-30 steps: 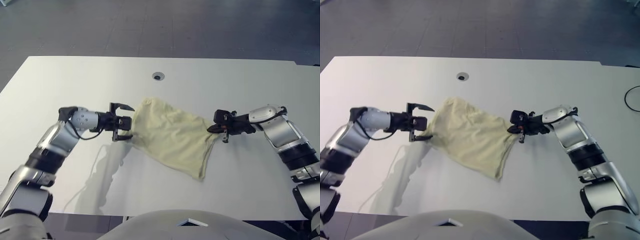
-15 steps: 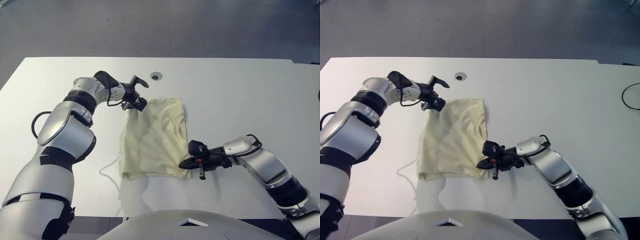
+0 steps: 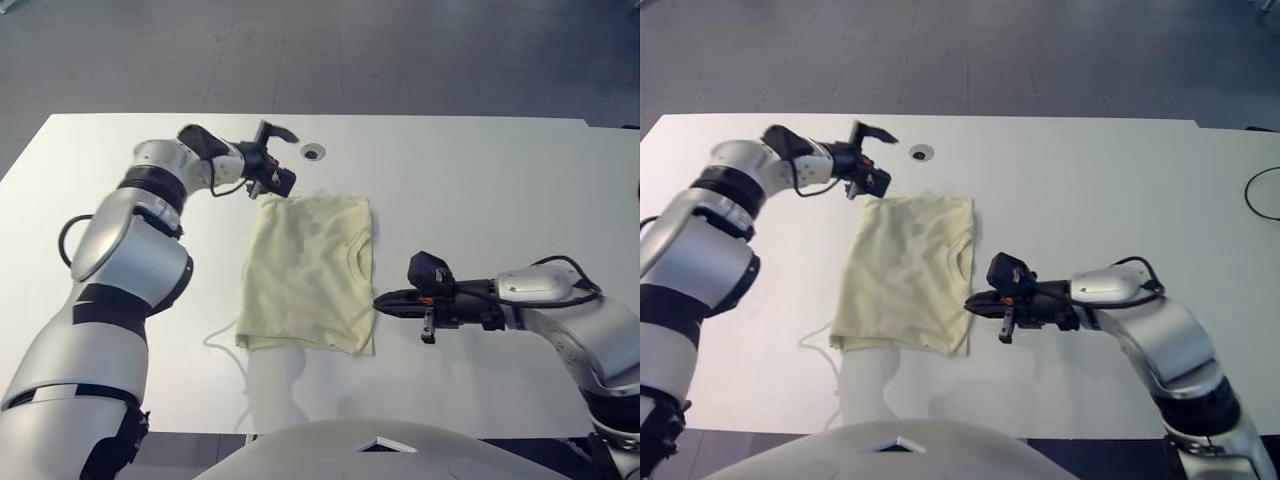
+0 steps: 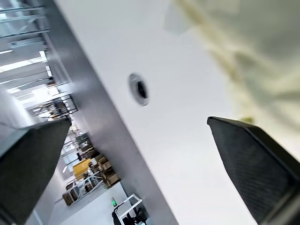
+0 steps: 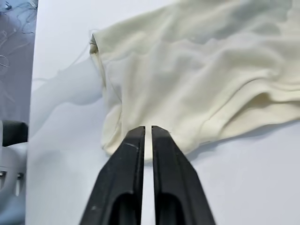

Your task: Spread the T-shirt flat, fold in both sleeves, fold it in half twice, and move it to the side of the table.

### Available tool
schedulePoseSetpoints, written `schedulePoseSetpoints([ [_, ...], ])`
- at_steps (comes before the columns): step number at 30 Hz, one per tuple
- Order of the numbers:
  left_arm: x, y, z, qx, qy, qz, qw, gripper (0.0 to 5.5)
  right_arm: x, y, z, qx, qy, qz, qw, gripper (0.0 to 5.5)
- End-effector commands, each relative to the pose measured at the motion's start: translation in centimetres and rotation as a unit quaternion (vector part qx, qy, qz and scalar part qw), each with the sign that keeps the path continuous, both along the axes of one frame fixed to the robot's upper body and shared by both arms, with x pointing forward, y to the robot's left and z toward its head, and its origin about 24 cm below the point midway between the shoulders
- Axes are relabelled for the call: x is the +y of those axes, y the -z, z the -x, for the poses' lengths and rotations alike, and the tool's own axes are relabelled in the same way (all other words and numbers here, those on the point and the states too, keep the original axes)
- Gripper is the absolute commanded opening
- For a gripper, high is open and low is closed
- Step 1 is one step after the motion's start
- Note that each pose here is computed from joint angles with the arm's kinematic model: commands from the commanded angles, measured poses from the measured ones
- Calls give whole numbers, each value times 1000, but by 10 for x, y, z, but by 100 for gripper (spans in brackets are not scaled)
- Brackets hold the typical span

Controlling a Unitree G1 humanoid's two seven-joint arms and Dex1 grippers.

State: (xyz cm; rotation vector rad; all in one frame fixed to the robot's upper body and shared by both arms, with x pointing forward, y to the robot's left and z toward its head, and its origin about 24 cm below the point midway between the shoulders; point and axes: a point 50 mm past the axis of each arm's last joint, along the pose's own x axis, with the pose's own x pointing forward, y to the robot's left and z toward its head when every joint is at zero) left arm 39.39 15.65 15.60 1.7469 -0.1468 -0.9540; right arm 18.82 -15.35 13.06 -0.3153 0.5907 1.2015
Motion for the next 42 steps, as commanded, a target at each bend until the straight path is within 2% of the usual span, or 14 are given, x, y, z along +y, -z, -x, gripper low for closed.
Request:
schedulePoseSetpoints([
  [1, 26, -28, 15, 7, 25, 120, 992, 540, -5, -3, 15, -71, -7, 14, 997, 106],
  [3, 44, -18, 39, 42, 45, 188, 980, 540, -7, 5, 25, -125, -31, 47, 990, 143],
  [6, 65, 5, 93, 102, 55, 254, 960, 540, -10, 19, 37, -200, -83, 93, 972, 198],
  [11, 90, 31, 156, 156, 36, 275, 948, 540, -18, 40, 47, -278, -137, 142, 940, 272],
  [17, 115, 54, 191, 196, -3, 269, 943, 540, -18, 63, 57, -320, -191, 147, 916, 368],
  [21, 120, 61, 206, 224, -10, 261, 939, 540, -12, 75, 51, -345, -208, 130, 906, 439],
  [28, 124, 81, 229, 304, -9, 222, 926, 540, -6, 97, 40, -356, -211, 106, 904, 531],
  [32, 124, 89, 229, 314, -8, 204, 927, 540, -7, 110, 36, -358, -210, 105, 904, 536],
  [38, 107, 99, 223, 308, 9, 223, 925, 540, -9, 121, 29, -381, -208, 103, 895, 536],
  [42, 95, 108, 226, 318, 26, 225, 921, 540, -8, 124, 24, -385, -207, 100, 894, 472],
])
